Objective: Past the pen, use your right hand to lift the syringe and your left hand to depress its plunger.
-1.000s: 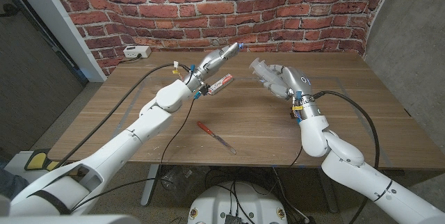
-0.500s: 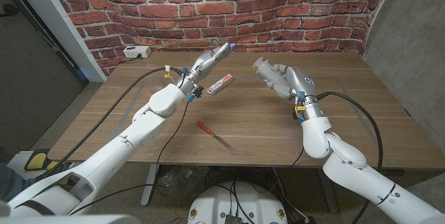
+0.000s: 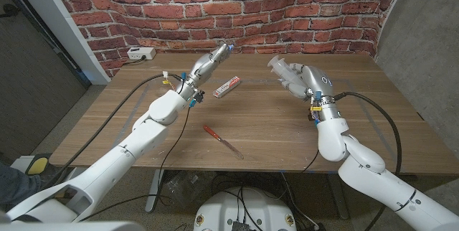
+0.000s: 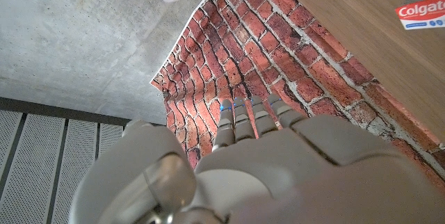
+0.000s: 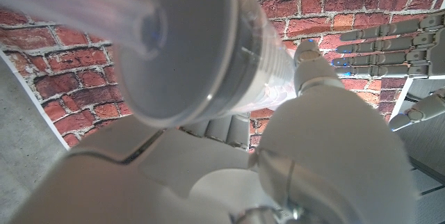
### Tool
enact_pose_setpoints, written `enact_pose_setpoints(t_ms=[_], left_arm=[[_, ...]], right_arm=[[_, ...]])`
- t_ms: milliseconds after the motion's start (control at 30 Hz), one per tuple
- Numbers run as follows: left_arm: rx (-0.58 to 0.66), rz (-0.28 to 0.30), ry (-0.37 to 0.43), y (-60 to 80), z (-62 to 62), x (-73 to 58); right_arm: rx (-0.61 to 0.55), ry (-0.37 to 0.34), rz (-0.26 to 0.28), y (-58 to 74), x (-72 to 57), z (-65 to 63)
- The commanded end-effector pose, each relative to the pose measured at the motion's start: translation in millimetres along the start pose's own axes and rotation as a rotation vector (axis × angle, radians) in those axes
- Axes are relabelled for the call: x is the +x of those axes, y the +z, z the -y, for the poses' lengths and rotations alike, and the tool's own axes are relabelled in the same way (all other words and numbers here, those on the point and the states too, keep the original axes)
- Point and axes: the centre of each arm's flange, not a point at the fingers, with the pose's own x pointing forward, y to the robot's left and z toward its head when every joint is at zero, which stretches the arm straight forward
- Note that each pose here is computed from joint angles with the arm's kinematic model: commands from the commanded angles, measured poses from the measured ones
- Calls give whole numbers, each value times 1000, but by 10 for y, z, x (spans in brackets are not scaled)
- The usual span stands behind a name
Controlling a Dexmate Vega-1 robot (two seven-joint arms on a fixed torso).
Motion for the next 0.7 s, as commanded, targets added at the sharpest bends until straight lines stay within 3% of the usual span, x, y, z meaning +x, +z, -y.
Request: enact_pose_setpoints(t_ms=[33, 400, 700], left_arm=[[-18, -30, 43, -60, -80, -79], [-20, -44, 89, -88, -145, -170], [-29, -41, 104, -81, -161, -197]], right_arm=[[34, -9, -49, -191, 8, 132], [38, -37, -69, -299, 7, 206], [48, -39, -55, -314, 81, 179]])
